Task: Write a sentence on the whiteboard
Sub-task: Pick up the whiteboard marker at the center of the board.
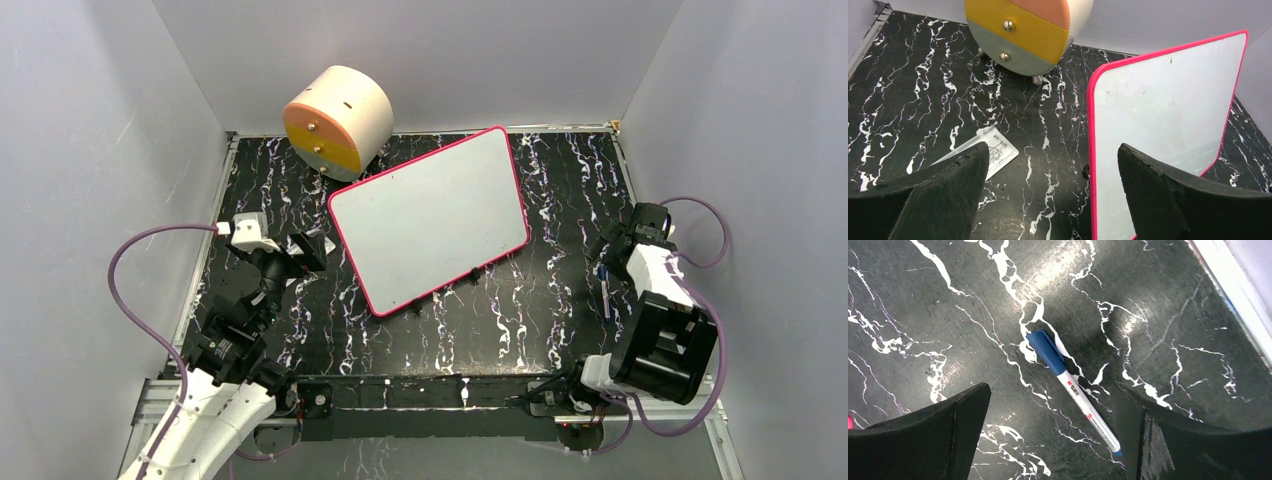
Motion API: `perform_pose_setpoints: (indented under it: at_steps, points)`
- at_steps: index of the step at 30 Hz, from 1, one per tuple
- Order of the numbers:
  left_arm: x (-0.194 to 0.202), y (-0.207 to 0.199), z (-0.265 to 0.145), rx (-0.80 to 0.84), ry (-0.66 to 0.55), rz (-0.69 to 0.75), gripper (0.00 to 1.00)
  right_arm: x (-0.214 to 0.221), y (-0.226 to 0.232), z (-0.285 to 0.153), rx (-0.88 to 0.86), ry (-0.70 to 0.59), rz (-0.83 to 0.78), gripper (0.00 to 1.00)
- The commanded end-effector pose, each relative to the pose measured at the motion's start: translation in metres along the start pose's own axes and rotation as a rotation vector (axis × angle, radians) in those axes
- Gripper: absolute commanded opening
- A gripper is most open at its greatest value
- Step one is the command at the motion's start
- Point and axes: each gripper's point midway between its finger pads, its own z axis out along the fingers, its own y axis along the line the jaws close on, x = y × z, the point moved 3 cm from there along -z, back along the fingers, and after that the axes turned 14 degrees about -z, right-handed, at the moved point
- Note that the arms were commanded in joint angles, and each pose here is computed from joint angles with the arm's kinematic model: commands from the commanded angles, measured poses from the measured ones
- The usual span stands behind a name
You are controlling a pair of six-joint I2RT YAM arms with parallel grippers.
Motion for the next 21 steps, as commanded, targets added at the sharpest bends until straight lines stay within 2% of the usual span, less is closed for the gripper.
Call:
perform_pose_setpoints:
  at_steps: [1,12,17,21]
  points:
    - [-0.012,-0.002,-0.003,0.001,-0.051,-0.006,0.95,-0.009,0.005,0.011,-0.032,-0.029,0.039,0.99]
    - [-0.014,-0.003,-0.006,0.01,-0.06,-0.009,0.95,0.023,0.006,0.032,-0.05,0.116,-0.035,0.97]
    - [-0.014,-0.004,-0.006,0.015,-0.061,-0.011,0.95,0.037,0.013,0.032,-0.103,0.174,-0.037,0.9]
    - [-0.015,-0.004,-0.006,0.018,-0.062,-0.011,0.95,0.046,0.024,0.029,-0.171,0.204,-0.034,0.8]
